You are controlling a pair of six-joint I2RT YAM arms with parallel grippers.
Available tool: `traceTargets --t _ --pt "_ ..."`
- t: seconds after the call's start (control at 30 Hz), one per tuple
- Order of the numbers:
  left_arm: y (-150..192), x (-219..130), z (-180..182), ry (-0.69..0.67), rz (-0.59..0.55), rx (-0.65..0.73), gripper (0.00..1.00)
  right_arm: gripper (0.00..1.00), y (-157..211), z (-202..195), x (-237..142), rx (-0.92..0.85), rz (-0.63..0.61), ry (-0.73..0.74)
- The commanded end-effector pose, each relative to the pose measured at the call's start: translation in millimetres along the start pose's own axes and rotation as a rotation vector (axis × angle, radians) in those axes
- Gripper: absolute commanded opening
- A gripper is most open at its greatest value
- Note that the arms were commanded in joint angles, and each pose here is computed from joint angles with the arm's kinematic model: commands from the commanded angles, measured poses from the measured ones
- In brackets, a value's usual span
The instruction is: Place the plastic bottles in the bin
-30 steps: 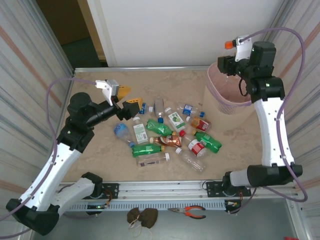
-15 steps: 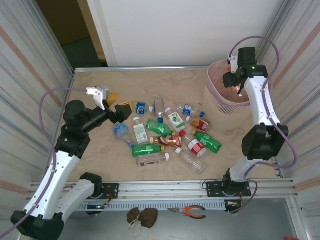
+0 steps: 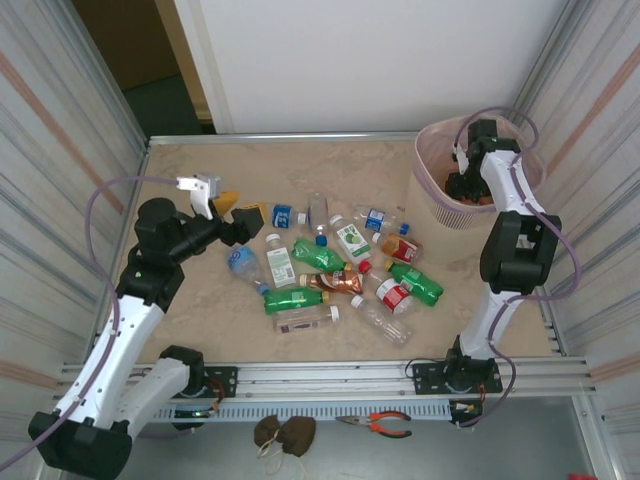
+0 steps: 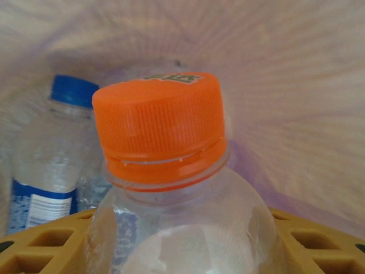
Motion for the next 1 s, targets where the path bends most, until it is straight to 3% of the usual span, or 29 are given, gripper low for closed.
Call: traceTargets --t 0.0,0.2,0.5,0.97 --pt "3 2 6 -0.025 0.017 -0.057 0.92 0.59 6 4 20 0.032 0.047 -0.041" --pt "10 8 16 -0.076 0.053 -0.108 0.86 0.66 8 6 26 0.045 0.045 -0.056" --pt "17 11 25 -0.137 0.081 -0.153 0.86 0.75 11 6 16 0.053 0.018 -0.057" --pt "38 15 47 -0.348 0.222 -0.271 0.87 0.79 15 2 -56 0.094 -0.148 -0.053"
Point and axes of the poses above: each hand's point on the last joint's axis, 136 mm out from that joint toward the fingers, its own x axis out along the fingers, its own z axis along the line the jaws close on, y = z × x, the point moved 10 cm from there along -x, back along the fingers, and after that the axes turned 7 degrees about -x, right-handed, at the moved point
